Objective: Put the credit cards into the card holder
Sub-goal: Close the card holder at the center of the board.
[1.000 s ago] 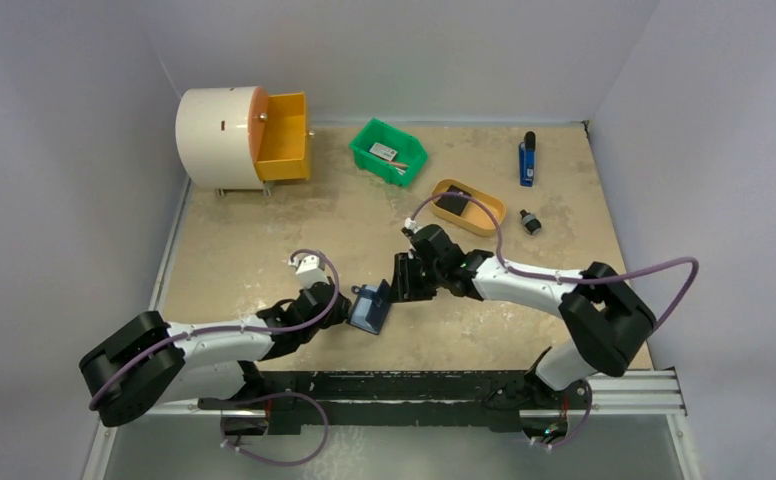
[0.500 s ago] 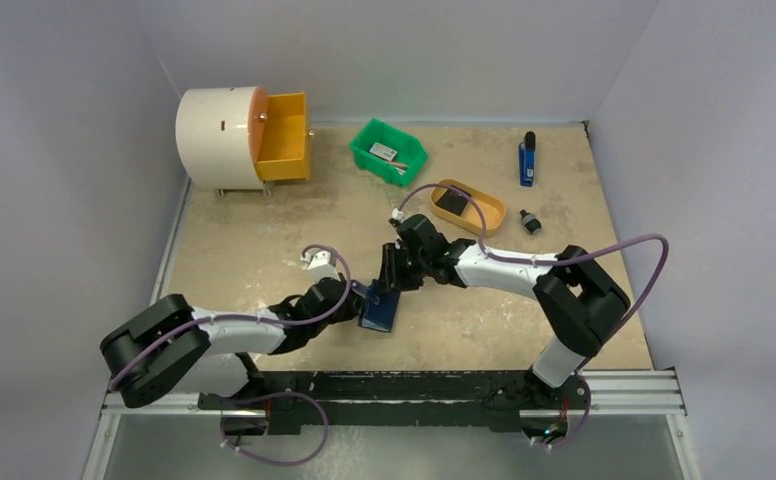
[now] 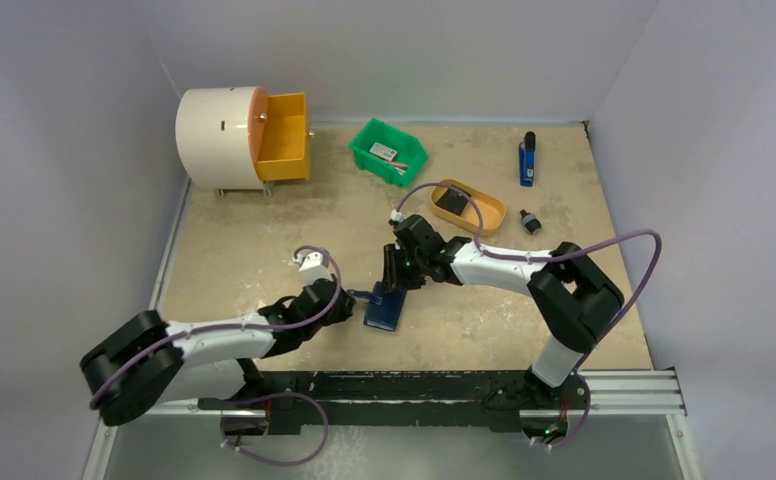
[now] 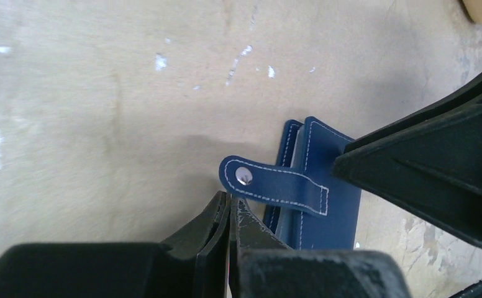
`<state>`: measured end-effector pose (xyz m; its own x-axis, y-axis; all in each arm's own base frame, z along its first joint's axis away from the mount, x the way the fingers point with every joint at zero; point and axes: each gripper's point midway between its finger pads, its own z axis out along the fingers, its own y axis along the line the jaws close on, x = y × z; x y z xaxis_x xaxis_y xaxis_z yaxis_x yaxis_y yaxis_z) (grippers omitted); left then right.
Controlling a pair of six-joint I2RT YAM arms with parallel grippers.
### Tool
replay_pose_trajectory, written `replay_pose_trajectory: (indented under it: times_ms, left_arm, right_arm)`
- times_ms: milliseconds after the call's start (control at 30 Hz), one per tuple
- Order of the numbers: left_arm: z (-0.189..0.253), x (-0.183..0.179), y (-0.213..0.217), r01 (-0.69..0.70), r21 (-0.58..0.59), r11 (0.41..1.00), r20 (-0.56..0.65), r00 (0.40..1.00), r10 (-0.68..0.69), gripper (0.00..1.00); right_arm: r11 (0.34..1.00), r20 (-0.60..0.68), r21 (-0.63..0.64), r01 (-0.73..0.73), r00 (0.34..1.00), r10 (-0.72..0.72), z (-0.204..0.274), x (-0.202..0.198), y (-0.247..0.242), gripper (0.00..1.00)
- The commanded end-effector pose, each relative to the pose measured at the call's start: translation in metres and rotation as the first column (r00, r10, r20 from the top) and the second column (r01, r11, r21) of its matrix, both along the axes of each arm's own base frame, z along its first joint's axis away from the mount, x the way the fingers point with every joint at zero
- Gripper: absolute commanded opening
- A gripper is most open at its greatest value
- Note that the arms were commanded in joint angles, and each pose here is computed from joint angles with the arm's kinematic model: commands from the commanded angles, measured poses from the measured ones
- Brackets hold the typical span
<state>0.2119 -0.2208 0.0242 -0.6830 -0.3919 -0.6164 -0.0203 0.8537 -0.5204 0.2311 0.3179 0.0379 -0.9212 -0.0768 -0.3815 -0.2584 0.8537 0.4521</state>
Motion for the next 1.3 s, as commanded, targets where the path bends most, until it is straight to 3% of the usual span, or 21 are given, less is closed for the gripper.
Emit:
replay_pose_trajectory:
  times_ms: [0, 167, 300, 533, 800, 1033, 1267]
  left_arm:
    - [0.013, -0.001, 0.036, -0.104, 0.054, 0.993, 0.040, 0.994, 0.102, 0.00]
    - [0.042, -0.001, 0.037, -0.098, 0.001, 0.995, 0.092, 0.991, 0.097, 0.00]
    - [0.067, 0.005, -0.001, 0.034, -0.086, 0.996, 0.133, 0.991, -0.022, 0.01]
    - [0.069, 0.000, -0.060, 0.264, -0.154, 0.952, 0.130, 0.961, -0.246, 0.00]
    - [0.079, 0.001, -0.053, 0.254, -0.155, 0.955, 0.172, 0.959, -0.227, 0.04]
    - [0.031, -0.002, -0.052, 0.257, -0.068, 0.964, 0.061, 0.966, -0.253, 0.00]
    - [-0.002, -0.005, -0.031, 0.191, 0.007, 0.982, -0.002, 0.982, -0.191, 0.00]
  right_arm:
    - [0.998, 0.007, -0.061, -0.014, 1.000, 0.015, -0.010, -0.001, -0.008, 0.36]
    - [0.998, 0.016, -0.069, -0.010, 1.000, 0.011, -0.014, 0.005, -0.006, 0.35]
    - [0.997, 0.015, -0.078, -0.009, 1.000, 0.010, -0.016, 0.005, -0.006, 0.35]
    - [0.996, 0.005, -0.088, -0.010, 1.000, 0.010, -0.020, 0.006, -0.006, 0.35]
    - [0.996, 0.003, -0.090, -0.007, 1.000, 0.008, -0.022, 0.006, -0.005, 0.35]
    - [0.997, 0.010, -0.078, -0.008, 1.000, 0.009, -0.017, 0.008, -0.003, 0.35]
    - [0.999, 0.009, -0.049, -0.007, 1.000, 0.008, -0.006, 0.004, -0.002, 0.37]
